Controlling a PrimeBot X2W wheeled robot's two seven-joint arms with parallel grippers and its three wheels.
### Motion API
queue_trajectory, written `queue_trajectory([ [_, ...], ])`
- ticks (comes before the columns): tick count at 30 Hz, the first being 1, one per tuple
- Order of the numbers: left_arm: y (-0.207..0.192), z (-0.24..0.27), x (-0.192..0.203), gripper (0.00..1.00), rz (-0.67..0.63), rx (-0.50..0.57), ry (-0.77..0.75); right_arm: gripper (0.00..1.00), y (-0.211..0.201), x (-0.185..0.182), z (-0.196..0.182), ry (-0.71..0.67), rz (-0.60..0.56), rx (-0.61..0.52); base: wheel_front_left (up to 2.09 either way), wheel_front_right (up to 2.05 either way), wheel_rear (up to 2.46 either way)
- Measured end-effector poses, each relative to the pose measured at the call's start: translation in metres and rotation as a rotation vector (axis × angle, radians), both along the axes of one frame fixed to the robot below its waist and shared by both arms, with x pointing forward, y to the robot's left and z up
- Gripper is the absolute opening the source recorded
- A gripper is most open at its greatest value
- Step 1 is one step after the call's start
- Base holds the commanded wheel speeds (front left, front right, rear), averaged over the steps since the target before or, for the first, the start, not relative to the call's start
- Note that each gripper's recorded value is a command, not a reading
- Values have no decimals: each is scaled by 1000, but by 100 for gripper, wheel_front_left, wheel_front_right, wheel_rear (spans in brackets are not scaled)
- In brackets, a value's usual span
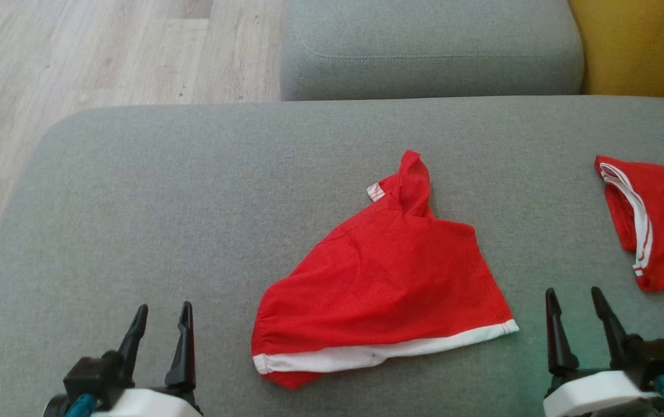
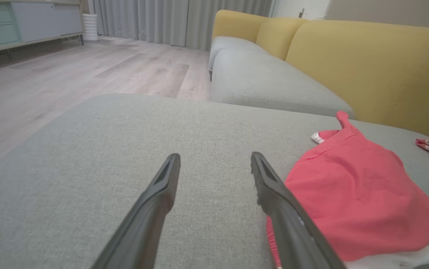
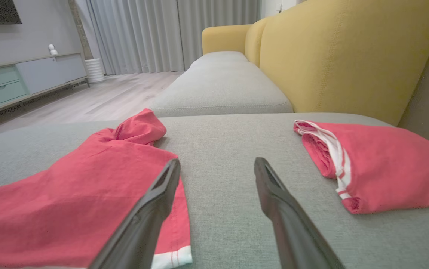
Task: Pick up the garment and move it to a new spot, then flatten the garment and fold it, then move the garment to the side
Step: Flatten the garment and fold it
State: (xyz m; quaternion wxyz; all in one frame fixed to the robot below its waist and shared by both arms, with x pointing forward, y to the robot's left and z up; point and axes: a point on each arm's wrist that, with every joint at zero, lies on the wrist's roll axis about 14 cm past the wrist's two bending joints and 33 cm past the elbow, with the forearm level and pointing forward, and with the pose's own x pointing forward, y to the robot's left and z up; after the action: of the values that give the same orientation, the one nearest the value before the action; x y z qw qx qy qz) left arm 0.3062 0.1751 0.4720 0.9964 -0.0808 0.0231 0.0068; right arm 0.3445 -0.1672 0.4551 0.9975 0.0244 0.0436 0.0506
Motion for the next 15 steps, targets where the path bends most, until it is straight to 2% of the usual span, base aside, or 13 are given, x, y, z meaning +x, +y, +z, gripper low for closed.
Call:
queue_trajectory([
  [8, -2, -7, -1, 100, -51, -3, 4, 100, 16, -2, -12, 39, 45, 17, 0, 0, 0],
  [15, 4, -11, -2, 100, -46, 3, 11, 100, 17, -3, -13, 43, 47, 23, 0, 0, 0],
])
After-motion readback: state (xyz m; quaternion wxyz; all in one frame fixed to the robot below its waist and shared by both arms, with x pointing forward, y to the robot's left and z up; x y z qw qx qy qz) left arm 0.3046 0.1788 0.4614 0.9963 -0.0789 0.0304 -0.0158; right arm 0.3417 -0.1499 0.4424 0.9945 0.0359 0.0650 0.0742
